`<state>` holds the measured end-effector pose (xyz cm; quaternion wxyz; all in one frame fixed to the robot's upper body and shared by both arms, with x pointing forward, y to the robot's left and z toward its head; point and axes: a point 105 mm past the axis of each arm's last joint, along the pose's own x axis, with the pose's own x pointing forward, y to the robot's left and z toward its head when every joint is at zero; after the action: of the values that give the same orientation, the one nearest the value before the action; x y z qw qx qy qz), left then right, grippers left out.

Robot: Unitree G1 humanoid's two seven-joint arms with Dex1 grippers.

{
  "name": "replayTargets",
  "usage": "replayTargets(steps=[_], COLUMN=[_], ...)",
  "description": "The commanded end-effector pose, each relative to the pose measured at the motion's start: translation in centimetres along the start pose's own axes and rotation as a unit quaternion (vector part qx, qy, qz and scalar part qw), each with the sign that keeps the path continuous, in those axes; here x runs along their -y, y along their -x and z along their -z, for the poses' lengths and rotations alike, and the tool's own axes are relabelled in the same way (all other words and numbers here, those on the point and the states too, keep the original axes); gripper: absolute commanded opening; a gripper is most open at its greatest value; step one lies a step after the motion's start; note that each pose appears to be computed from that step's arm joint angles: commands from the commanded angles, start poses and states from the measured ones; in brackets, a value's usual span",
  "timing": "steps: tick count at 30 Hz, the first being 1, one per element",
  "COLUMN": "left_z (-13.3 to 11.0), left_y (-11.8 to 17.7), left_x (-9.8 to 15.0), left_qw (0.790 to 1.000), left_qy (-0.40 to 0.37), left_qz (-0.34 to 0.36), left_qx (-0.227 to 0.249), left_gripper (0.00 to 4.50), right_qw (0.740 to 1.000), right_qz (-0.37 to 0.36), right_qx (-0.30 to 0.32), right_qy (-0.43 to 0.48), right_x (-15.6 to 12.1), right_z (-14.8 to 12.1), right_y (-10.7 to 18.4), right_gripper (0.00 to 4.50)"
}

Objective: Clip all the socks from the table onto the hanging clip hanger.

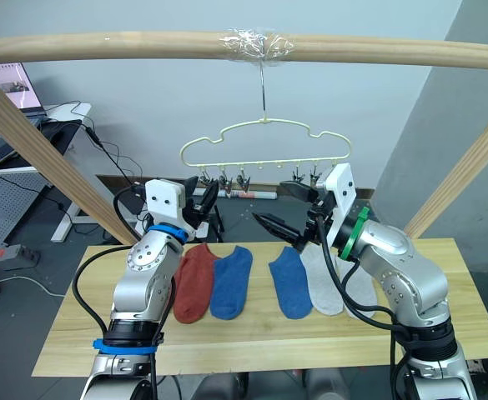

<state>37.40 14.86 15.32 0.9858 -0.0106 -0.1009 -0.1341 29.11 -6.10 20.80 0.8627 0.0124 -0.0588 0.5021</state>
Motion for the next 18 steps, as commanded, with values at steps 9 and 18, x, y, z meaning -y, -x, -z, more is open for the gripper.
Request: replayTargets(steps=[9,18], left_z=[-2.51,-2.56], left_y=[-0.58,-0.71], left_x=[0.19,0.28], left_qw=[0.999,0.999], left_qy=[-0.007,-0.005], left_qz=[0.002,0.003], left_qx=[0.047,0.049], left_gripper=[2.46,2.46], right_qw=[0.999,0.999], right_qz=[-0.002,0.001], right_qx=[0.026,0.026], right_qy=[0.022,0.025], right_x=[-0.18,-0.11], right_z=[-1.42,-1.39], right_y=[0.04,0.04], right_gripper=[4.50,4.50])
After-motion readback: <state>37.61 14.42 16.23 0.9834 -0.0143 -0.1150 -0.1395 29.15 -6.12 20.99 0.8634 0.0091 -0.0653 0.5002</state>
